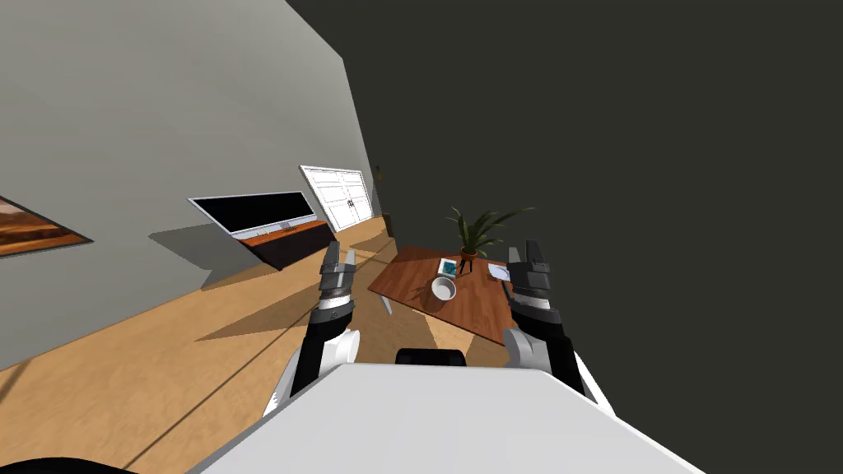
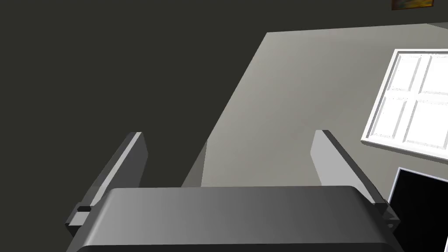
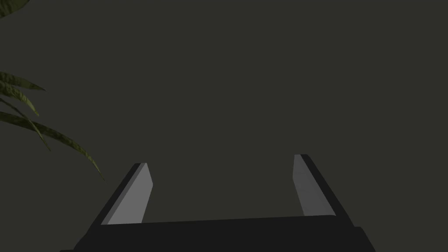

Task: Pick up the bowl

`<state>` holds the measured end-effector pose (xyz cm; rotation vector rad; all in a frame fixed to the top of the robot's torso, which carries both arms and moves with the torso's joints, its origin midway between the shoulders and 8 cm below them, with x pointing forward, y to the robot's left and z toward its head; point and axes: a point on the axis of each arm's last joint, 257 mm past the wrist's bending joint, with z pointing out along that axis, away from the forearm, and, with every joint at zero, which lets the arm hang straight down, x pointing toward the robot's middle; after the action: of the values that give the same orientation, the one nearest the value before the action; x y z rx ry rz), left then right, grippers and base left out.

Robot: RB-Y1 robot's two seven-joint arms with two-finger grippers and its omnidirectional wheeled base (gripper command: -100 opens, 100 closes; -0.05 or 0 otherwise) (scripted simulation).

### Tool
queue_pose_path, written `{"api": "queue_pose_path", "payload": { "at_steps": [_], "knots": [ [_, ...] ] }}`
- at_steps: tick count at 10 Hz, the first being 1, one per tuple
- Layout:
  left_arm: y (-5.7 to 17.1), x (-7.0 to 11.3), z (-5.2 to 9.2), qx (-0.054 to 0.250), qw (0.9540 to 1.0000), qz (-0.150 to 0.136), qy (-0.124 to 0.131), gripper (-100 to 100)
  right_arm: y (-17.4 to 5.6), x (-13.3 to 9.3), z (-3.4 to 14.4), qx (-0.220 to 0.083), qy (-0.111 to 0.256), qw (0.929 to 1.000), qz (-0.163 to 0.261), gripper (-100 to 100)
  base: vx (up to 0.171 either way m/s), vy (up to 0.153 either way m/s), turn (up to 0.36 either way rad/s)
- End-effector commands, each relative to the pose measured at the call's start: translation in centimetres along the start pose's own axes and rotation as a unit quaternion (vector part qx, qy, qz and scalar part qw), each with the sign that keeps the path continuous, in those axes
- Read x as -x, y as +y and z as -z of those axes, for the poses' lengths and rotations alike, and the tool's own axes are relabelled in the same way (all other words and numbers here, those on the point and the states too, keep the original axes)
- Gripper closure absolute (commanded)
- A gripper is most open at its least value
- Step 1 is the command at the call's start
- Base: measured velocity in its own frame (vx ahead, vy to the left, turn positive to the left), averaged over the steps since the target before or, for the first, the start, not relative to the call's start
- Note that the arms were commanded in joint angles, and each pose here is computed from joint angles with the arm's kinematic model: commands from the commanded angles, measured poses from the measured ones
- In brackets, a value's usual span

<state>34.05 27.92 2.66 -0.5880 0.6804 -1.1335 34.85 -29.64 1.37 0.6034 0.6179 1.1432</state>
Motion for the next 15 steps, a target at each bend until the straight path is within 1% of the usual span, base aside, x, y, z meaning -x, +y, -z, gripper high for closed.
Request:
{"api": "queue_pose_path", "payload": {
  "at_steps": [1, 3, 5, 7, 8, 9, 10, 11, 12, 13, 14, 15],
  "knots": [
    [0.0, 0.0, 0.0, 0.0, 1.0, 0.0, 0.0, 0, -1.2, -0.5, 0.5, -0.015, 0.021, 0.9996, 0.015, -100, -0.031, 0.019, 0.138],
    [0.0, 0.0, 0.0, 0.0, 1.0, 0.0, 0.0, 0, -3.0, -1.0, 1.3, -0.038, 0.046, 0.9976, 0.036, -100, -0.092, 0.039, 0.192],
    [0.0, 0.0, 0.0, 0.0, 1.0, 0.0, 0.0, 0, -5.5, -1.4, 2.6, -0.07, 0.075, 0.9928, 0.062, -100, -0.101, 0.053, 0.214],
    [0.0, 0.0, 0.0, 0.0, 1.0, 0.0, 0.0, 0, -8.6, -1.7, 4.6, -0.111, 0.108, 0.9835, 0.094, -100, -0.097, 0.057, 0.272],
    [0.0, 0.0, 0.0, 0.0, 1.0, 0.0, 0.0, 0, -10.3, -1.8, 5.8, -0.134, 0.125, 0.9766, 0.112, -100, -0.108, 0.086, 0.294],
    [0.0, 0.0, 0.0, 0.0, 1.0, 0.0, 0.0, 0, -12.1, -1.7, 7.2, -0.158, 0.144, 0.9682, 0.131, -100, -0.114, 0.099, 0.3],
    [0.0, 0.0, 0.0, 0.0, 1.0, 0.0, 0.0, 0, -13.9, -1.6, 8.7, -0.183, 0.163, 0.9578, 0.15, -100, -0.109, 0.098, 0.323],
    [0.0, 0.0, 0.0, 0.0, 1.0, 0.0, 0.0, 0, -15.7, -1.4, 10.5, -0.209, 0.182, 0.9458, 0.169, -100, -0.085, 0.116, 0.379],
    [0.0, 0.0, 0.0, 0.0, 1.0, 0.0, 0.0, 0, -17.5, -1.1, 12.3, -0.235, 0.202, 0.9317, 0.189, -100, -0.051, 0.106, 0.336],
    [0.0, 0.0, 0.0, 0.0, 1.0, 0.0, 0.0, 0, -19.4, -0.6, 14.5, -0.263, 0.223, 0.9149, 0.21, -100, -0.039, 0.109, 0.336],
    [0.0, 0.0, 0.0, 0.0, 1.0, 0.0, 0.0, 0, -20.8, -0.1, 16.4, -0.285, 0.243, 0.8982, 0.229, -100, -0.031, 0.114, 0.324],
    [0.0, 0.0, 0.0, 0.0, 1.0, 0.0, 0.0, 0, -21.1, 0.0, 16.8, -0.29, 0.244, 0.8964, 0.23, -100, -0.018, 0.065, 0.093]
  ]
}}
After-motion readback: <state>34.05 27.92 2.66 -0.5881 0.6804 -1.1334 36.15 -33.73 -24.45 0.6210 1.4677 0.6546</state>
